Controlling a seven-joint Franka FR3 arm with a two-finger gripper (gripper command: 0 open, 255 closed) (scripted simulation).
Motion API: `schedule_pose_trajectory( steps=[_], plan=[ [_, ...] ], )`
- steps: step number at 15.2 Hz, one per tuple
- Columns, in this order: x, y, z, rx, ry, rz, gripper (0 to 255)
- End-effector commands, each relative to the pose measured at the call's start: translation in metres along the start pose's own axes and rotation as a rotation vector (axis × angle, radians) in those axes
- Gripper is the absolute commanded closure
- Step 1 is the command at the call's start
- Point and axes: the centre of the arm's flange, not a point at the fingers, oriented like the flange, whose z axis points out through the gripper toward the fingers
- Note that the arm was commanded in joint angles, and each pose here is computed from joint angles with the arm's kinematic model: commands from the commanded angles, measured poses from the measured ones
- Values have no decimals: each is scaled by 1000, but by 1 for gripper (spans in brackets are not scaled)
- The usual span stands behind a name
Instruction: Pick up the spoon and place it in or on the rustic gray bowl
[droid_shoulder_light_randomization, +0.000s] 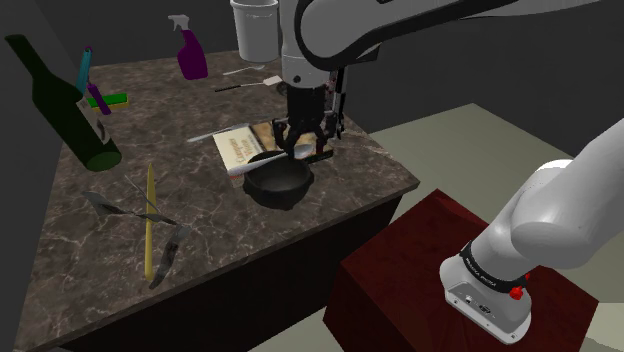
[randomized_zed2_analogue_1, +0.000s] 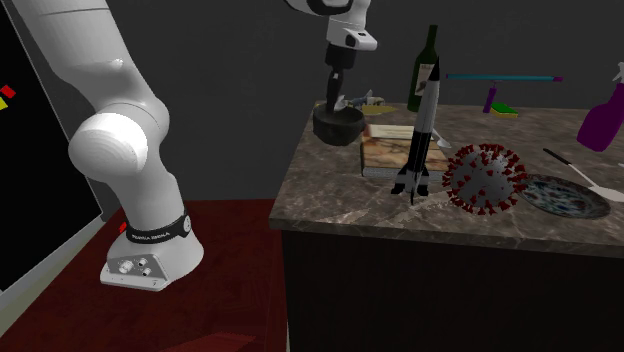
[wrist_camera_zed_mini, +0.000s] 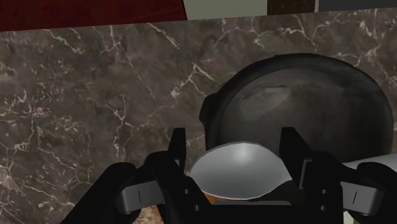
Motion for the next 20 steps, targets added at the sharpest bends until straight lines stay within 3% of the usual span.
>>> schedule_pose_trajectory(
  steps=[1, 10, 11, 16, 20],
  plan=[
    [2, 1, 10, 0, 0, 0, 255],
    [4, 1, 21, 0, 0, 0, 255],
    [4, 1, 21, 0, 0, 0, 0],
    [4, 1, 21, 0, 0, 0, 0],
    [4, 1, -29, 0, 0, 0, 0]
  ],
)
